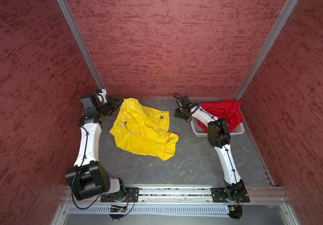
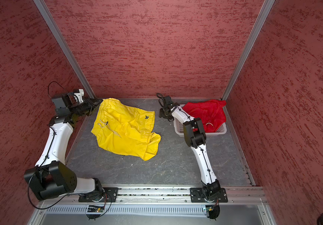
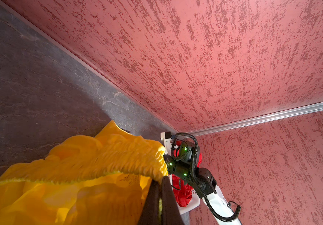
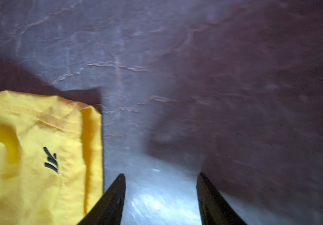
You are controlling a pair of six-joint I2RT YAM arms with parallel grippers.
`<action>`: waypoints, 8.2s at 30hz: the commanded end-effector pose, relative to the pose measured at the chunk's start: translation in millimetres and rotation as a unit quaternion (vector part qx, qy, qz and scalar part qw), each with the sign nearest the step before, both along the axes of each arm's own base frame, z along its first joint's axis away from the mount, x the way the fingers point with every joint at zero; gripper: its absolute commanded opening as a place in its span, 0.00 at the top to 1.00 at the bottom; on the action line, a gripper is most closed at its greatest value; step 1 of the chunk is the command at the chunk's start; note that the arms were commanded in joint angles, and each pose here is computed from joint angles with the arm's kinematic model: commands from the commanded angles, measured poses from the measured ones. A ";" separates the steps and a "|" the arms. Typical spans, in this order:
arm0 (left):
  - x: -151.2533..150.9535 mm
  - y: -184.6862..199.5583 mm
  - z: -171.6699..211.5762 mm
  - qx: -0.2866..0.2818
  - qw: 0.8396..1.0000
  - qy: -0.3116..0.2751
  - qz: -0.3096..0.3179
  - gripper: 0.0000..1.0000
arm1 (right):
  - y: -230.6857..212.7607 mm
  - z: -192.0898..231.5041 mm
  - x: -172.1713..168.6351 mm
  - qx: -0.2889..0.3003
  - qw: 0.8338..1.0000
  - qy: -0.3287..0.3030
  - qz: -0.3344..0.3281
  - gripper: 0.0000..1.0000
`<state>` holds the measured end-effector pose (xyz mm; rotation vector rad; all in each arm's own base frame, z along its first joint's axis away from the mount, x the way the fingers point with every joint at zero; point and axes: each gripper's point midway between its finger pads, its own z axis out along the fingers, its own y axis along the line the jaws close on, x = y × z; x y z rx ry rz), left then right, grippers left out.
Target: Fold and stack the shorts
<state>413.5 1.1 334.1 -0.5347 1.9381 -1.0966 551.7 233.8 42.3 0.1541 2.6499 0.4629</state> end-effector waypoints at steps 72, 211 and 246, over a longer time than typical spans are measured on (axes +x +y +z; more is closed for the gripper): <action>-80.2 -28.9 194.6 0.044 0.977 -0.207 0.024 1.00 | -146.0 443.9 -111.2 0.181 0.888 -0.410 -0.100 1.00; -120.7 -114.3 -342.0 0.252 0.913 0.320 0.032 0.83 | -15.0 83.5 -45.5 0.292 0.946 -0.080 -0.114 1.00; -73.6 -75.9 -211.6 0.201 0.955 0.204 0.075 0.60 | -48.2 32.1 -201.1 0.036 0.998 -0.057 -0.014 0.48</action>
